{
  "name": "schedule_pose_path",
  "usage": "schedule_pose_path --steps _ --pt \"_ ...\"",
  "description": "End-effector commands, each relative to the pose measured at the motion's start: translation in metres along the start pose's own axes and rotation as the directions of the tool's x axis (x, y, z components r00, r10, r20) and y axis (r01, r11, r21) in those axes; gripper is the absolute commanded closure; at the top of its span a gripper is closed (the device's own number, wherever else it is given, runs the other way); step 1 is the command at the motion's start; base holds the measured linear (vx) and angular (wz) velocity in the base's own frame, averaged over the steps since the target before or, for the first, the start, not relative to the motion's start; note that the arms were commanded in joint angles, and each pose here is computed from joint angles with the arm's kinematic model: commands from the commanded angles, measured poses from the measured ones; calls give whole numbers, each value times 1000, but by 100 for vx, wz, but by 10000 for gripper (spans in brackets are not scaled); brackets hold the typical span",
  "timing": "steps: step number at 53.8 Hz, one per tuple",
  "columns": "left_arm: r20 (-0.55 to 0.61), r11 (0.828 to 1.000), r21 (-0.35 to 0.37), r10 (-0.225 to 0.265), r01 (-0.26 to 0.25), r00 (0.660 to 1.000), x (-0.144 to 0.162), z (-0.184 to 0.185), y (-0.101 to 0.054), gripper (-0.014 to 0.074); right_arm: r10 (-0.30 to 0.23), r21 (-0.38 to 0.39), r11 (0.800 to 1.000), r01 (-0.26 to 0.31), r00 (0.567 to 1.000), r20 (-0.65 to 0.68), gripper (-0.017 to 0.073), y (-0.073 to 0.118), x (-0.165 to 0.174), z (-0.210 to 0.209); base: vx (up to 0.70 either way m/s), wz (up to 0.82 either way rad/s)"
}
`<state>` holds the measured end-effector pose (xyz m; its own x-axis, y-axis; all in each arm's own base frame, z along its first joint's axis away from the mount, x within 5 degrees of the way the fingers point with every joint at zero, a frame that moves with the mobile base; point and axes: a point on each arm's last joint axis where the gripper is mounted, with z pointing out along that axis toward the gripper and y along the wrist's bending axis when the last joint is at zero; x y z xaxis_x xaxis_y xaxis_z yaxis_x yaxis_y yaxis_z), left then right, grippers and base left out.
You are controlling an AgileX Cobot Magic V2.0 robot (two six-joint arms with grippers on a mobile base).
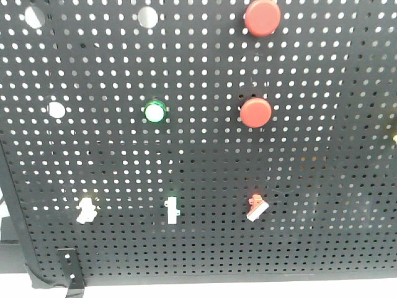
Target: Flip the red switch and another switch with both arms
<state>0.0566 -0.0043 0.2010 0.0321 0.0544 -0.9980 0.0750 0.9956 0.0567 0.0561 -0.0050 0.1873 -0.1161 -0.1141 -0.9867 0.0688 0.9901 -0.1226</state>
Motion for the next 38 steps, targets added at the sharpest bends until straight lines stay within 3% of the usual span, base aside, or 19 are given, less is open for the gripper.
schedule_pose_path --steps 1,38 --pt "72 1000 3 -14 13 997 -2 0 0 591 -7 -21 1000 9 997 81 566 1 -5 -1 0 0" --pt "72 1000 3 -14 13 997 -2 0 0 591 -8 -33 999 11 997 81 566 2 -5 -1 0 0"
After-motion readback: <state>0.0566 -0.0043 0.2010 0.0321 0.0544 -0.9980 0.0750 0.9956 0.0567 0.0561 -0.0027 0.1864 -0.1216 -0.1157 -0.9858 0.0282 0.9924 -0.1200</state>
